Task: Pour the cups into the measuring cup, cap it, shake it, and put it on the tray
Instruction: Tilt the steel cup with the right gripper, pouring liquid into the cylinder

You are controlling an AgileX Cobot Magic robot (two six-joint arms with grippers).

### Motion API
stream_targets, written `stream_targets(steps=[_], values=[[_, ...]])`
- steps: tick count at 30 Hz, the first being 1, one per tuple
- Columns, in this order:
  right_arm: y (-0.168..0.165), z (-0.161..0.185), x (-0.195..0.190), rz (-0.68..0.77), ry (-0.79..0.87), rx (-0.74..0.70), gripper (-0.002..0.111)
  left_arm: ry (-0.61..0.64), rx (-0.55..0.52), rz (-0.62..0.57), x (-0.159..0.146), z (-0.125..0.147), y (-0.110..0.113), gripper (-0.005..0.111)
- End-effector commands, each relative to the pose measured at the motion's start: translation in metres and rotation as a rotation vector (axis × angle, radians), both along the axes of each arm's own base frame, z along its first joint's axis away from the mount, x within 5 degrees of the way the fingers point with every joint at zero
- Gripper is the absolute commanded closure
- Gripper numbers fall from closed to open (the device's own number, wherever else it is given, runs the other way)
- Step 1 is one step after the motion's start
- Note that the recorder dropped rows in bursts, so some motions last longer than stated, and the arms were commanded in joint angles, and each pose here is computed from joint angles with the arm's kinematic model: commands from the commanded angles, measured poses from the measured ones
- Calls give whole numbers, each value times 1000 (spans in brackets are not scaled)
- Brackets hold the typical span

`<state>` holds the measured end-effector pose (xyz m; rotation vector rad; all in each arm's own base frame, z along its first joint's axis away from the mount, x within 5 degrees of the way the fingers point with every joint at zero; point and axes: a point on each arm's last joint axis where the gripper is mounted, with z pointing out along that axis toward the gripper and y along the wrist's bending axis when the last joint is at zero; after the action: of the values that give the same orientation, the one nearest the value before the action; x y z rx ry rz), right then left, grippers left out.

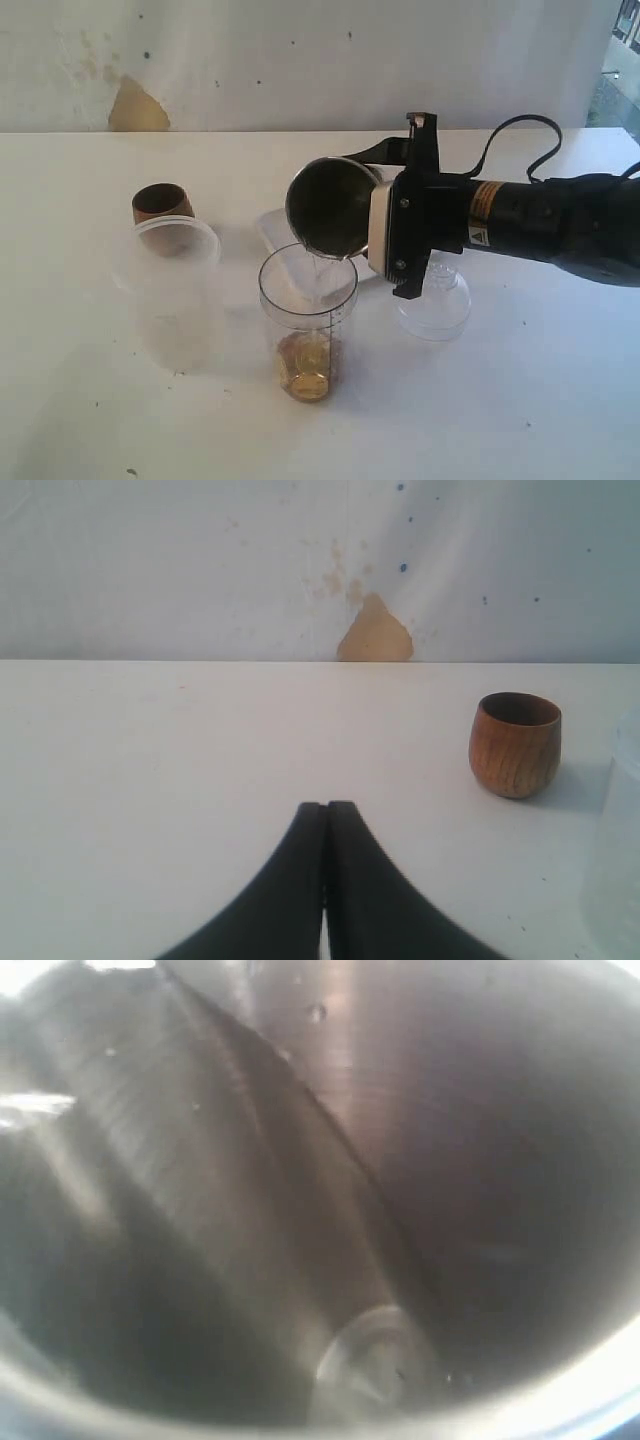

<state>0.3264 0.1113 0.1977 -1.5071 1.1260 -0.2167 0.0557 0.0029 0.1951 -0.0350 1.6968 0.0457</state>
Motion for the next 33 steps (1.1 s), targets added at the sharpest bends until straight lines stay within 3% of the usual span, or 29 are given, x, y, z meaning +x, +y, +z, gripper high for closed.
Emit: stream_targets(steps=[1, 33], values=[[2, 13, 1, 16, -58, 55, 108, -3, -2, -1, 0, -1, 0, 107], [4, 18, 1, 66, -197, -12, 108, -3, -2, -1, 0, -1, 0, 107]])
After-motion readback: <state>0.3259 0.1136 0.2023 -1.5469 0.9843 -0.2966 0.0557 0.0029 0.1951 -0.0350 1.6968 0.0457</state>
